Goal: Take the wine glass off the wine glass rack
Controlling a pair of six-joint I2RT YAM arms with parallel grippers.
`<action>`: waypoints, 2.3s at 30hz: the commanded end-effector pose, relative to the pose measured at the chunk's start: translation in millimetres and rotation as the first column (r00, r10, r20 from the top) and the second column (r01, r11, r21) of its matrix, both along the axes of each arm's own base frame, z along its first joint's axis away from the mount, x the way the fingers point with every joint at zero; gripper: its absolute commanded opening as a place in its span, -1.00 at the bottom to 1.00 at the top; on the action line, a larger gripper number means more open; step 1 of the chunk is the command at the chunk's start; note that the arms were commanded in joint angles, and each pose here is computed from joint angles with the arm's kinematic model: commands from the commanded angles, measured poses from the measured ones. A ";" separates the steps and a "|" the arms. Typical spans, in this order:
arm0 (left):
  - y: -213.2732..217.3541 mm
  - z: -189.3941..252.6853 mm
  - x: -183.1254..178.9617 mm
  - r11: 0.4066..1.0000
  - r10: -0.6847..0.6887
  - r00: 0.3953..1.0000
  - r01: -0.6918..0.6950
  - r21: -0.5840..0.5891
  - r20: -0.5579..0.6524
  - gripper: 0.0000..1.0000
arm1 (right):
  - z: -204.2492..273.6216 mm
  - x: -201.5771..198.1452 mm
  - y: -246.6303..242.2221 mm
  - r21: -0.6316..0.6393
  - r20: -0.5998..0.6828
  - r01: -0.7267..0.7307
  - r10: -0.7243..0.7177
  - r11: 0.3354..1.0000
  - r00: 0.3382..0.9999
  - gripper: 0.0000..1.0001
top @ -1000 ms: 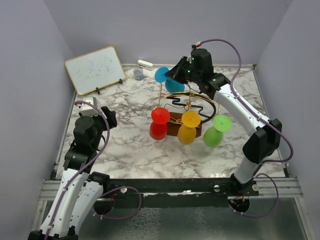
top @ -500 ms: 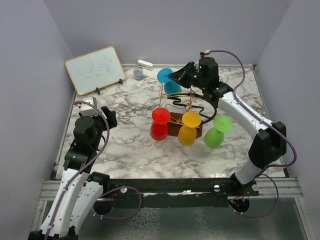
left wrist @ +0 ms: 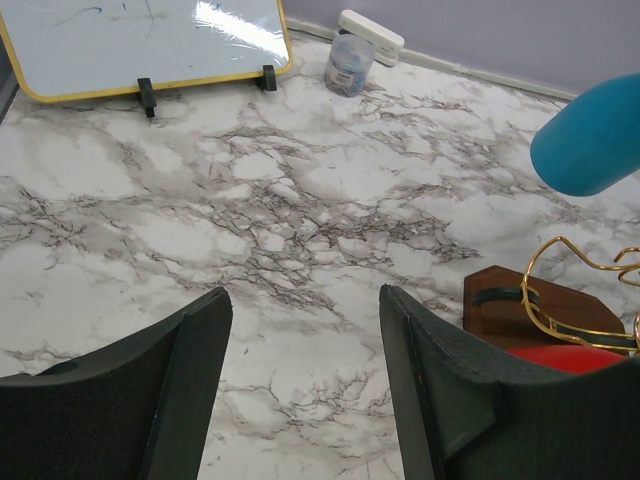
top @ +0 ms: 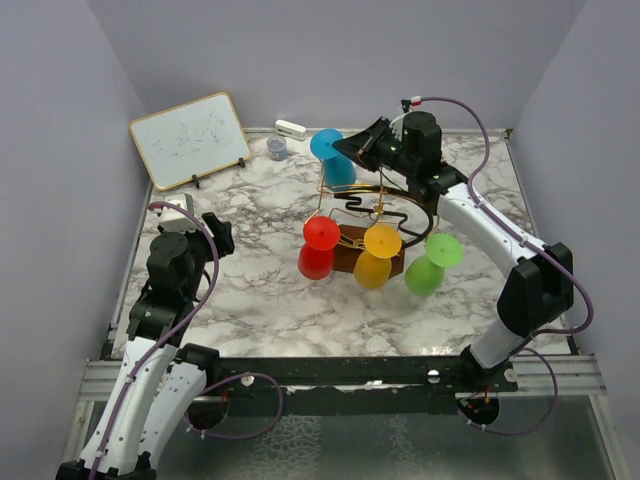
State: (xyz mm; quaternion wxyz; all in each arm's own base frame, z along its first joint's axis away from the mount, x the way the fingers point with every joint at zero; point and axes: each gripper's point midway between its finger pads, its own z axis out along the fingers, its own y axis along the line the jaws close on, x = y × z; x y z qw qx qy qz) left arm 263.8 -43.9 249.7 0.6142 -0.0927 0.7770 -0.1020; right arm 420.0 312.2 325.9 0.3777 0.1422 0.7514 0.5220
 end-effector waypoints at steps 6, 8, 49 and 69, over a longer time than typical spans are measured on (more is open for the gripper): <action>-3.8 3.3 -0.4 1.000 -0.017 1.000 0.017 -0.012 0.011 0.27 | 11.4 -3.7 14.3 0.048 0.042 -0.086 0.084 0.995 0.996 -0.99; -4.0 3.3 -0.4 1.000 -0.018 1.000 0.018 -0.012 0.011 0.27 | 10.4 -1.4 16.8 0.039 0.039 -0.097 0.095 0.995 0.995 -0.99; -4.9 -0.3 1.9 1.000 -0.020 1.000 0.020 -0.009 -0.002 0.27 | 26.6 18.4 11.5 0.131 0.091 -0.018 0.006 0.991 0.996 -0.98; -6.7 -0.7 2.8 1.000 -0.028 1.000 0.028 -0.010 -0.004 0.27 | 24.3 -9.9 10.6 0.081 0.091 -0.103 0.095 0.991 0.991 -0.98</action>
